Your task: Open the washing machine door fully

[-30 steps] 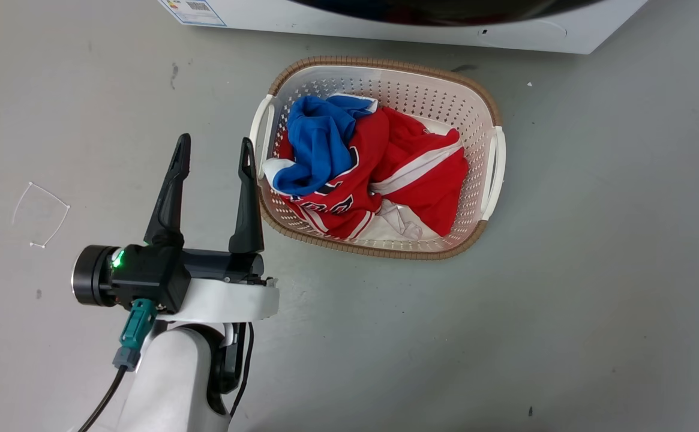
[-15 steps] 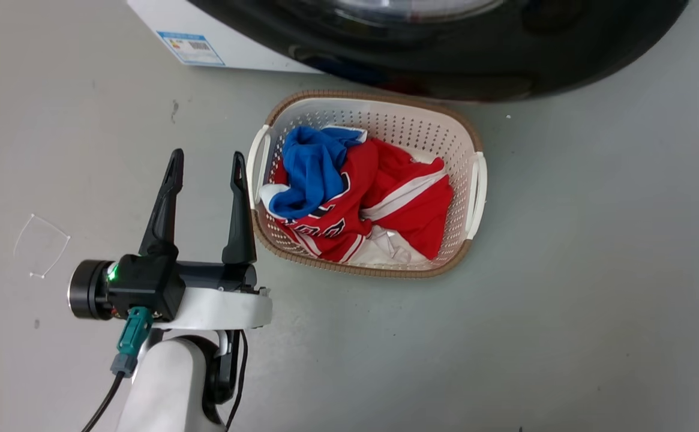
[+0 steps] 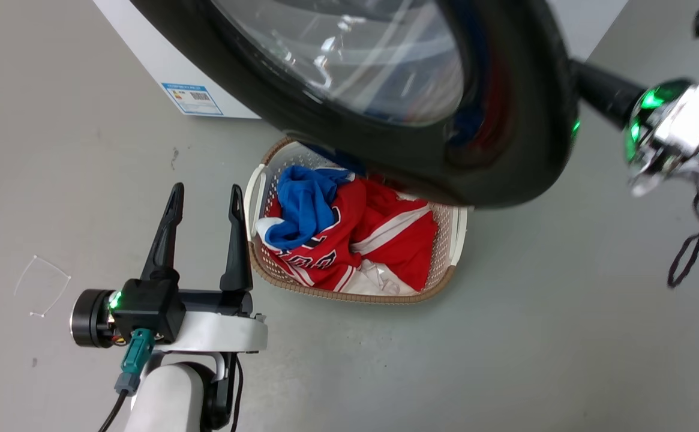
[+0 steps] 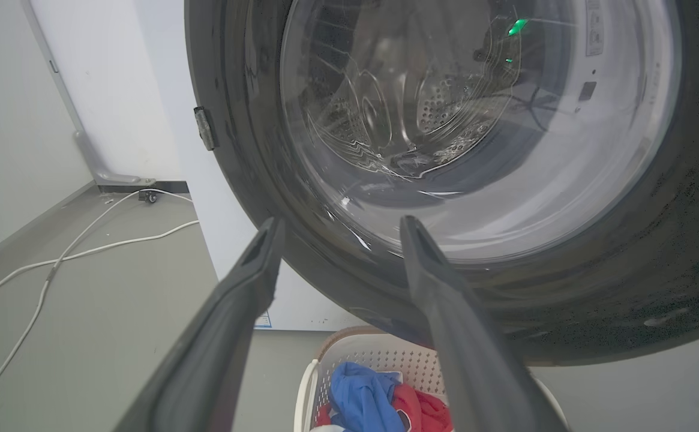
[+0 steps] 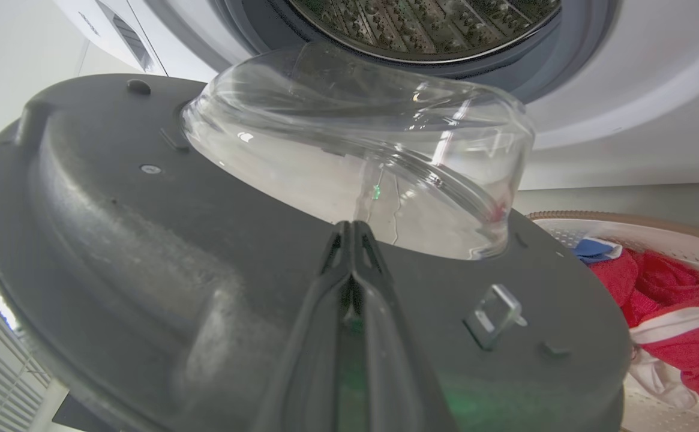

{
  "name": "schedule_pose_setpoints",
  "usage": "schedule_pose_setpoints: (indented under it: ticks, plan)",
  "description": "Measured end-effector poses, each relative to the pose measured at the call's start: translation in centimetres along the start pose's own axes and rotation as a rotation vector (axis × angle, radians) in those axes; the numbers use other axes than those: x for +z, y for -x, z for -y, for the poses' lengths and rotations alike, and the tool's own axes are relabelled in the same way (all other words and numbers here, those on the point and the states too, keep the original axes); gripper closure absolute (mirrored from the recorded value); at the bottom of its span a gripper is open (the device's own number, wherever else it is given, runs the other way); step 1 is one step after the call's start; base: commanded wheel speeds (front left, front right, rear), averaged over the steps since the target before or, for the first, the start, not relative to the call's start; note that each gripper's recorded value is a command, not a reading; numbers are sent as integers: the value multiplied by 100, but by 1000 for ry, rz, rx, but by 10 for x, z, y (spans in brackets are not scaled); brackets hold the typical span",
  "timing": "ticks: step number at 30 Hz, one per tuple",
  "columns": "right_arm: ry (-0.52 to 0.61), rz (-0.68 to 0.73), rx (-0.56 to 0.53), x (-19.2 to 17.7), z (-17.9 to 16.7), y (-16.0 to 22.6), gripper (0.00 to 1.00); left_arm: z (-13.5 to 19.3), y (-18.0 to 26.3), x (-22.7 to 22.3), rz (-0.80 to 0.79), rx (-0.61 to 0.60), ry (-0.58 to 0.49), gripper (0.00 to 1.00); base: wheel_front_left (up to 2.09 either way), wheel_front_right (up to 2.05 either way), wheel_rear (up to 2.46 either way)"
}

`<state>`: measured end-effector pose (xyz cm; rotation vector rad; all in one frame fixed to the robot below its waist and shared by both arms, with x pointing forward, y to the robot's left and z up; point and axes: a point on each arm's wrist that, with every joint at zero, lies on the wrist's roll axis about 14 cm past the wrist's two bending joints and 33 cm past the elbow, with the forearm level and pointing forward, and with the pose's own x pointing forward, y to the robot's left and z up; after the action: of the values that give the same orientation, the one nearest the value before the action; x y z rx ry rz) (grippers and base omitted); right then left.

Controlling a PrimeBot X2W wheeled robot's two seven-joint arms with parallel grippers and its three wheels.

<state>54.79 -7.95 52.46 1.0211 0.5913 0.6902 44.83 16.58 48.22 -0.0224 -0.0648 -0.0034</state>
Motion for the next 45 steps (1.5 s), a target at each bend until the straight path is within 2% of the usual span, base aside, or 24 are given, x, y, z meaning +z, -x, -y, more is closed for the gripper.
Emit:
schedule_pose_setpoints:
  ticks: [12, 24, 34, 37, 38, 45]
  plan:
    - [-53, -148, 79, -84, -26, 22, 100, 1, 17, 14, 19, -3, -3, 0, 0, 0, 0]
    - [-104, -245, 175, -141, -61, 23, 100, -2, 30, 25, 37, 9, -1, 0, 0, 0, 0]
    - [-147, -277, 218, -173, -80, 35, 100, -5, 45, 30, 39, 23, -3, 0, 0, 0, 0]
    - [-165, -271, 217, -180, -81, 42, 100, -4, 50, 32, 42, 20, -7, 0, 0, 0, 0]
    - [-181, -192, 209, -175, -83, 51, 100, -4, 58, 36, 47, 17, -7, 0, 0, 0, 0]
    - [-182, 82, 175, -136, -79, 75, 100, -2, 74, 43, 64, 11, -10, 0, 0, 0, 0]
